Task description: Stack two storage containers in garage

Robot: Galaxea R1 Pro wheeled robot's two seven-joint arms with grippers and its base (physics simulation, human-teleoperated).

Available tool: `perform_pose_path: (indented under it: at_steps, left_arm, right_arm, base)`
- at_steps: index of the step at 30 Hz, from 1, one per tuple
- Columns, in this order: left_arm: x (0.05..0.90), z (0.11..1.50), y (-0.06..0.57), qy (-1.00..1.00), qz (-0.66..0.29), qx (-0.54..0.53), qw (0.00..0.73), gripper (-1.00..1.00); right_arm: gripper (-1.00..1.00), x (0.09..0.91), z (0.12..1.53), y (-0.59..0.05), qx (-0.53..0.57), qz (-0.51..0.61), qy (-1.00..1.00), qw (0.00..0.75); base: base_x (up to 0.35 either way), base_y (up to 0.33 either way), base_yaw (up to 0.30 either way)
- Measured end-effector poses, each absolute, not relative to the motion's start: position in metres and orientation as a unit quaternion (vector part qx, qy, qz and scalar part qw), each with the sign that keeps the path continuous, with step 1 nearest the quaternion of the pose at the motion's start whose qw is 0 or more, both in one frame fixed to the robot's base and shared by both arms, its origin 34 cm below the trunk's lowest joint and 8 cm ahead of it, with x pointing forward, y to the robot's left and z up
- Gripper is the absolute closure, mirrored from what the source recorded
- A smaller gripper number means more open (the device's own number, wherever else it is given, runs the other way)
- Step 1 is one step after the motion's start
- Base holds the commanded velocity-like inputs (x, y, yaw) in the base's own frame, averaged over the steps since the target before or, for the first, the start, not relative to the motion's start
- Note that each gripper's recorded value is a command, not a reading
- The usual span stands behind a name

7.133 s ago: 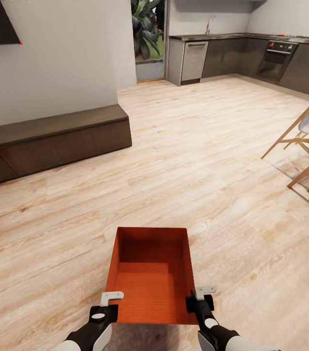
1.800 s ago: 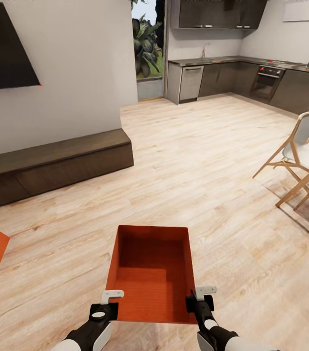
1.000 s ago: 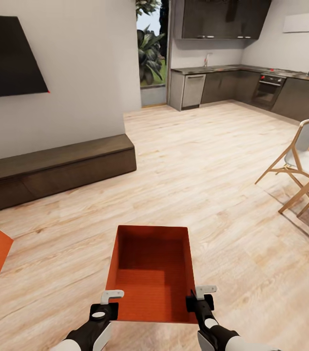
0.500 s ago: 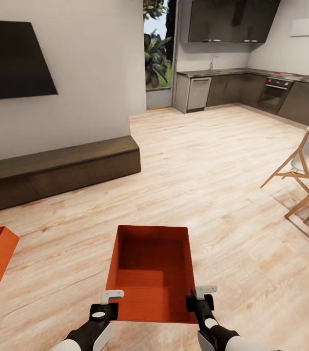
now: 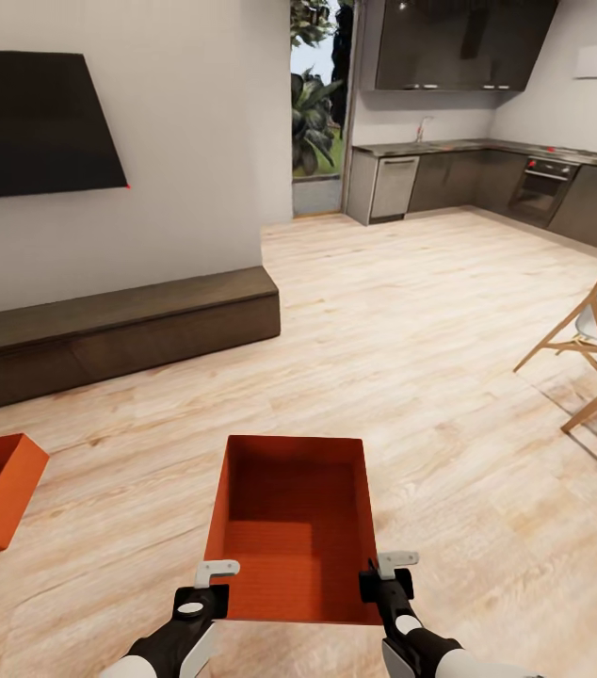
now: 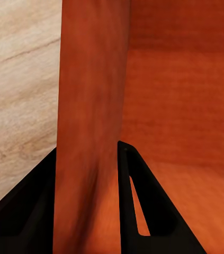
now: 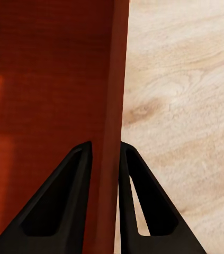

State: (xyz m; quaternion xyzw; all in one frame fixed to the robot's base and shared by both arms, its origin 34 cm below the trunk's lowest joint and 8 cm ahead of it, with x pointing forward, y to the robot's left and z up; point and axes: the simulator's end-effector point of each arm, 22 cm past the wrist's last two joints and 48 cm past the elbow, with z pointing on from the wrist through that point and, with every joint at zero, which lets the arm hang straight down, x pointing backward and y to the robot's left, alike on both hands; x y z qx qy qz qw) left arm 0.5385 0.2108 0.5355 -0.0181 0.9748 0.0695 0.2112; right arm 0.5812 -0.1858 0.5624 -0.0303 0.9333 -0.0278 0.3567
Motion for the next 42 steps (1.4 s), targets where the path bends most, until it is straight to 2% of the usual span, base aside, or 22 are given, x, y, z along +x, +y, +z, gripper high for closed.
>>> perform_pose_path:
  at_steps: [42]
  left_arm:
    - [0.556,0.556,0.211,0.969,0.069,-0.019,0.236,1.00]
  right_arm:
    - [1.00,0.597,0.585,-0.185,-0.030,-0.030,0.924,0.380]
  base:
    - [0.000,0.000,0.023]
